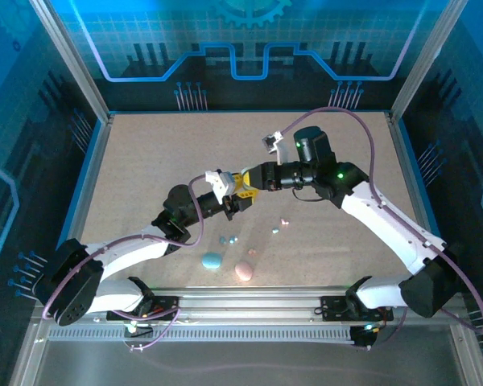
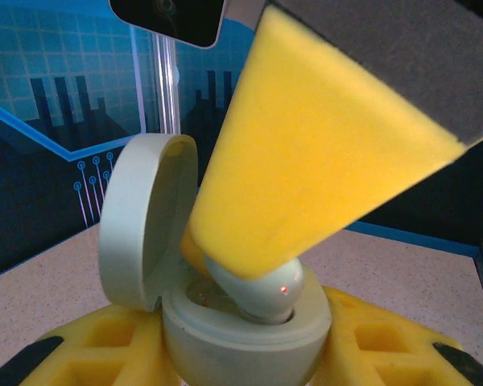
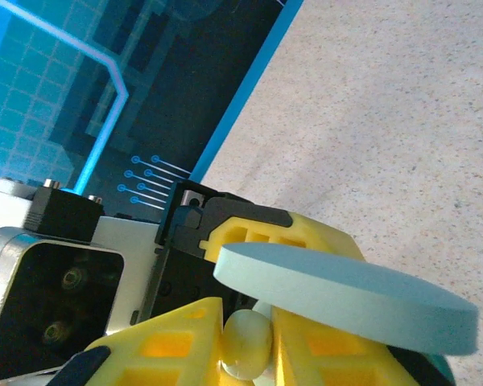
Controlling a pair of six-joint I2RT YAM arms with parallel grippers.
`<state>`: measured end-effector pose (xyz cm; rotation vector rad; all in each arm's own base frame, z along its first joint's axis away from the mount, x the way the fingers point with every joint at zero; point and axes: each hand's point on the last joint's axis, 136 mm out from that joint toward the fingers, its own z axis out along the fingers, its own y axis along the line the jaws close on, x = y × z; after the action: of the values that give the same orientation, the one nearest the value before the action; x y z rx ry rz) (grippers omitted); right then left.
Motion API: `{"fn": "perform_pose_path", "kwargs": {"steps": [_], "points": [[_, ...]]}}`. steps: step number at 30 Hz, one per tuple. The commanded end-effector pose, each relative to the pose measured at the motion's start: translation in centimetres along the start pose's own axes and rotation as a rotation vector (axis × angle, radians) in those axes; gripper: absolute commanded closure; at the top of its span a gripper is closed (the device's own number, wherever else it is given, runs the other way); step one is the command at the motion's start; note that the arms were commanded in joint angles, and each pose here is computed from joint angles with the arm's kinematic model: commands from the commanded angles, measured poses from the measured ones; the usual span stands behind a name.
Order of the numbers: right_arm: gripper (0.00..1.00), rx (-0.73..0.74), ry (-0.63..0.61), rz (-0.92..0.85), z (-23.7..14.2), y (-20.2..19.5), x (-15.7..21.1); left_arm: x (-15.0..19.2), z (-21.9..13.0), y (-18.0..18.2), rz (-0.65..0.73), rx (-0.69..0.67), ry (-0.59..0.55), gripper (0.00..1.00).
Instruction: Insert wireless bluetooth earbuds into charging case
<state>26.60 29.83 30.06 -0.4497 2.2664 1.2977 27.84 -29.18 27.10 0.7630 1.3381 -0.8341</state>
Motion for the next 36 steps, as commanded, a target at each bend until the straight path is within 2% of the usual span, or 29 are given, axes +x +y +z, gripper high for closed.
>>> {"fn": "perform_pose_path", "kwargs": {"steps": [1, 24, 30, 36], "points": [[0.74, 0.091, 0.022, 0.001, 0.3, -1.4, 0.5, -3.0, 0.0, -0.7, 0.032, 0.019, -0.101, 0.67], [0.66, 0.094, -0.016, -0.029, -1.6, 0.1, 0.1, -2.5, -0.3, -0.5, 0.022, 0.005, -0.089, 0.66], [0.68, 0.061, 0.023, -0.031, -1.8, 0.7, 1.0, -2.4, -0.3, -0.4, 0.024, -0.001, -0.085, 0.66], [0.68, -0.035, -0.046, -0.119, -3.5, 3.3, 0.7, -2.4, -0.5, -0.3, 0.029, -0.014, -0.083, 0.66]]}}
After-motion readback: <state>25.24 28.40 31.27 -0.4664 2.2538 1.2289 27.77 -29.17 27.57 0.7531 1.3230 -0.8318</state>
